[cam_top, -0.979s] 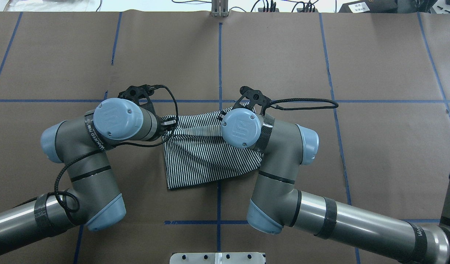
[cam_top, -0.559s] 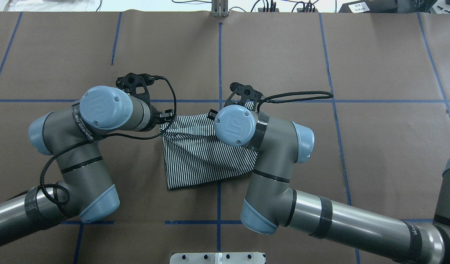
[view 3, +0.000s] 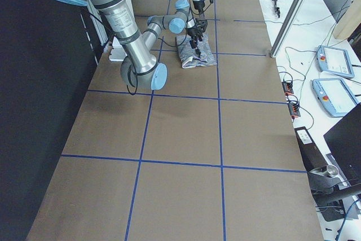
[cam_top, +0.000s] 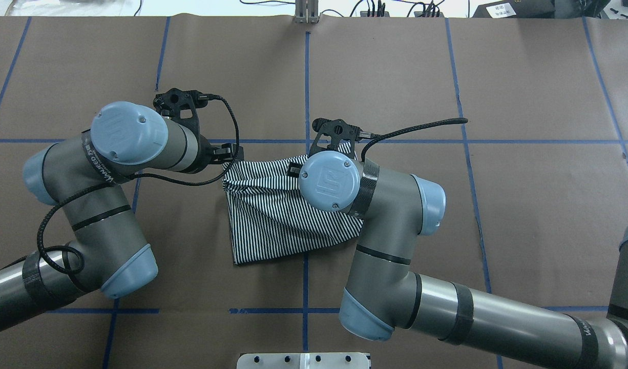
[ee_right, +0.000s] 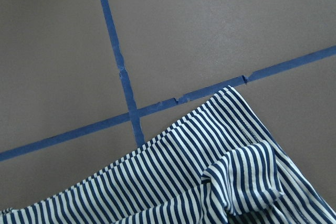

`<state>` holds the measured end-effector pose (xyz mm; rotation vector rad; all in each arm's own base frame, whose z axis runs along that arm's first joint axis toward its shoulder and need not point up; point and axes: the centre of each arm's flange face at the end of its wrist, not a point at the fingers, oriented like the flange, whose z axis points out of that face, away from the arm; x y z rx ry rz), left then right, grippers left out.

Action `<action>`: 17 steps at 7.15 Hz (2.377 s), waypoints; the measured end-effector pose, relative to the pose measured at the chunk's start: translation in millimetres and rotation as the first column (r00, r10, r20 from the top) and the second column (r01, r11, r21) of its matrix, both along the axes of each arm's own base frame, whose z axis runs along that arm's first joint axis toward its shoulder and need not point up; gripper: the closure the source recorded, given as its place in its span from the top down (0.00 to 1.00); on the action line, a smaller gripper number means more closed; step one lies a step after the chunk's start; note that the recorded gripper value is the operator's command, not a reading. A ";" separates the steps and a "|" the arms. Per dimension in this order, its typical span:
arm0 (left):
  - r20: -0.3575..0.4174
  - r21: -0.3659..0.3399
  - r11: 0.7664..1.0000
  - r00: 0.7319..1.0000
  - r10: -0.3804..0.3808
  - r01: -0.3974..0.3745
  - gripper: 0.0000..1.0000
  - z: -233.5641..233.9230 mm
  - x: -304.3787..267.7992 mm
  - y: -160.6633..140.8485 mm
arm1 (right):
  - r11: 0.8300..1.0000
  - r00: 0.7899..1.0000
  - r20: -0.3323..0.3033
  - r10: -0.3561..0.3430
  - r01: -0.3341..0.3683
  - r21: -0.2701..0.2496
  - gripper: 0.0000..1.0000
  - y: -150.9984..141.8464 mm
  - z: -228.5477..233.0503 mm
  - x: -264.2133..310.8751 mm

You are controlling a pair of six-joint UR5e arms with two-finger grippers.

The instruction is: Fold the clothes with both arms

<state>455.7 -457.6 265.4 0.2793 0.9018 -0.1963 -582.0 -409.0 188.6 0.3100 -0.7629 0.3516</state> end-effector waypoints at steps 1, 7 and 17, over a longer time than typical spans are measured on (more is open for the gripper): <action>-0.001 -0.001 1.000 1.000 0.000 0.000 1.00 -0.1 0.4 0.4 | 0.998 0.998 -0.047 -0.052 0.054 0.030 1.00 9.3 1.0 3.8; -0.005 -0.003 1.000 1.000 0.003 -0.003 1.00 -0.7 1.7 1.8 | 0.975 0.964 -0.191 -0.185 0.205 0.089 1.00 51.7 33.9 -24.2; -0.007 -0.001 1.000 1.000 0.001 -0.001 1.00 -1.2 -0.6 2.3 | 0.991 0.961 -0.263 -0.087 0.110 0.074 1.00 -87.6 29.5 -60.8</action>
